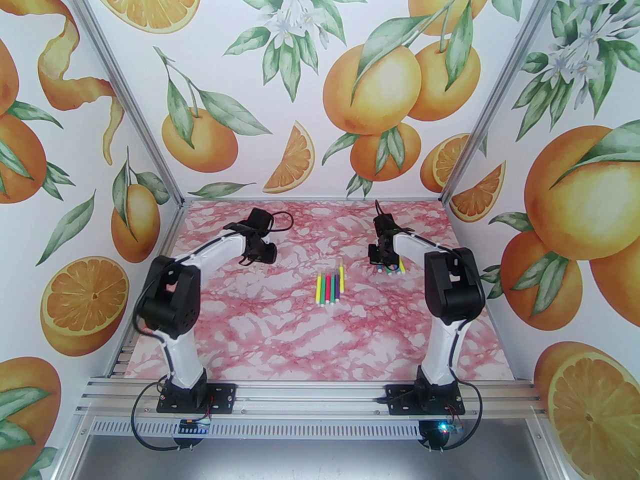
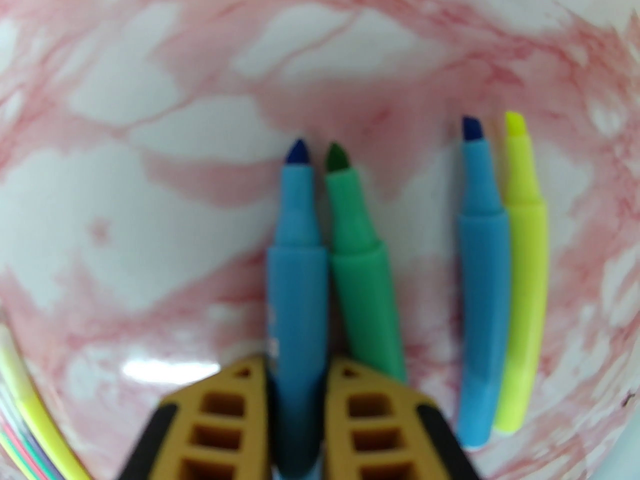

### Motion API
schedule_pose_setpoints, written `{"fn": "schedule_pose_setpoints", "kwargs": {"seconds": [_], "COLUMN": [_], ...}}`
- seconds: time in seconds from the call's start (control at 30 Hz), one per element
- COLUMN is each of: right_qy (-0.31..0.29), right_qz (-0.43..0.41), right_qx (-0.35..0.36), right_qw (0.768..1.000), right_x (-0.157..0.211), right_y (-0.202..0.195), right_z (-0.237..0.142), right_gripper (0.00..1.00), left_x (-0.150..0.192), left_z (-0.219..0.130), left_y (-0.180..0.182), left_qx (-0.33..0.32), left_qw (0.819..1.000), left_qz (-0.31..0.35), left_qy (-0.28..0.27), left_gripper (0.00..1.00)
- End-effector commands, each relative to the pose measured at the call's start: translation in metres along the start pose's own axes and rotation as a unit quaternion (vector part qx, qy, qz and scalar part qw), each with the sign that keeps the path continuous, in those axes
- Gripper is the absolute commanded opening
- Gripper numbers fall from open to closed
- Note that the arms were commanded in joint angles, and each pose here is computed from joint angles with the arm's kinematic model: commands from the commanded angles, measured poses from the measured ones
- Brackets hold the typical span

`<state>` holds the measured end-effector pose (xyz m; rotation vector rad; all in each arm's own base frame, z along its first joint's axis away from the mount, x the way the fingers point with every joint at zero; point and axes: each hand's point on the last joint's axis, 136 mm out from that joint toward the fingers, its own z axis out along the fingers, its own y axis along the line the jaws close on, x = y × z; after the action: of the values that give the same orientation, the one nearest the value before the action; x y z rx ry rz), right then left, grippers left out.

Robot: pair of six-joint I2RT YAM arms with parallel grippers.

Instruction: Open the pen caps

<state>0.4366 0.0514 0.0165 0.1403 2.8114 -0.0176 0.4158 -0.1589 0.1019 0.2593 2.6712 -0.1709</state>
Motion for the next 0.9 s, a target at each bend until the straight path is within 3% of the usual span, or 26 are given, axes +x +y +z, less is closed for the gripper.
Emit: {"fn": "schedule_pose_setpoints", "kwargs": {"seconds": [0.0,0.27,0.87], "right_qy": [0.031,0.023,0.005], "right_qz": [-0.013,-0.024,-0.034], "right_qx": [0.035,0.064,0.099], "right_qw": [0.999,0.997,0.994], "right_x": [0.013,0.011,0.005], "right_y": [-0.017,-0.028,-0.040], "right_z": [0.012,0.012,0.004], "right_gripper": [0.00,0.03,0.25], "left_x": [-0.011,-0.015,-0.001], "left_z": [-0.025,-0.045,-0.048], "left_y": [-0.009,-0.016,-0.017], "left_qx": [0.022,0.045,0.054], "left_qw": [0.999,0.997,0.997], "left_qz": [0.001,-0.003,-0.010], "left_qy": [-0.036,-0.061,-0.058], "left_gripper": [0.35,0.36,0.36]}}
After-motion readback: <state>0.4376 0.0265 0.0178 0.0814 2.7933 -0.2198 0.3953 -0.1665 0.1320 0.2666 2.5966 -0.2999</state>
